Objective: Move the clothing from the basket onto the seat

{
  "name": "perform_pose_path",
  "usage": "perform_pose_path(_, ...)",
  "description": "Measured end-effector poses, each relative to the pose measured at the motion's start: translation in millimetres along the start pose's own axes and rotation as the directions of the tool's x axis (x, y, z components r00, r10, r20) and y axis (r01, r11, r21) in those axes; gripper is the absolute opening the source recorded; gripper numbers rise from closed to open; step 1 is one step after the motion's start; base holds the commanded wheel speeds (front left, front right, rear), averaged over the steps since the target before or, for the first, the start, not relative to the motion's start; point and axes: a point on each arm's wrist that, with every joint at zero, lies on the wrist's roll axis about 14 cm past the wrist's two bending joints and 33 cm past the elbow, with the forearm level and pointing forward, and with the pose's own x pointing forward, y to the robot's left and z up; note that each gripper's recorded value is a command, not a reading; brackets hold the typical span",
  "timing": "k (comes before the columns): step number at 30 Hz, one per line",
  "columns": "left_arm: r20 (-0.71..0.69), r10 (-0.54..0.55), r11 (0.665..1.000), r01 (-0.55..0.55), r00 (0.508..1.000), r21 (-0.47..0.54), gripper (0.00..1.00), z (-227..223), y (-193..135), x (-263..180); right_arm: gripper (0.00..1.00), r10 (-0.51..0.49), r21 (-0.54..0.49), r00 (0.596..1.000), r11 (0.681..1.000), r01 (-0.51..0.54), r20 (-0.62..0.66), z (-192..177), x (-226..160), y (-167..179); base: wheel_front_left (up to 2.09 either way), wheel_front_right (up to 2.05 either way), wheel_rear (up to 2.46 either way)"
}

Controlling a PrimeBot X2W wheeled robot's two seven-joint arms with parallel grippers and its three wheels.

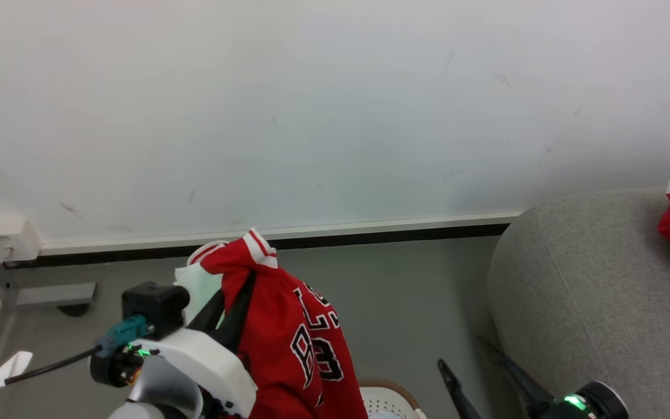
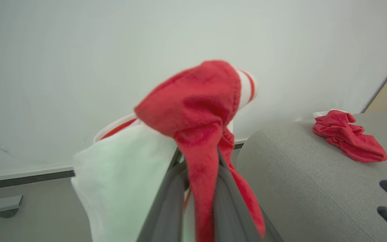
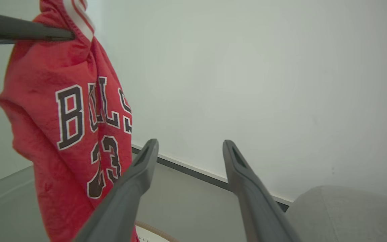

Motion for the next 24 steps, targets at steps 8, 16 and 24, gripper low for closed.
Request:
perform_pose_path(8, 0.021, -0.058, 0.998, 0.058, 0.998, 0.011, 0.0, 12, -17, 6, 1.0, 0.331, 0.004, 0.943, 0.944, -0.331, -0.038, -4, 27, 74, 0.0, 0.0, 0.0)
perform_pose_path(16, 0.037, -0.106, 0.994, 0.105, 0.994, 0.02, 0.0, 20, -33, 10, 1.0, 0.507, -0.008, 0.857, 0.86, -0.51, -0.095, -11, 49, 120, 0.0, 0.0, 0.0)
perform_pose_path(24, 0.034, -0.17, 0.985, 0.169, 0.985, 0.024, 0.0, 21, -57, 7, 1.0, 0.524, -0.006, 0.834, 0.846, -0.533, -0.173, -29, 66, 131, 0.0, 0.0, 0.0)
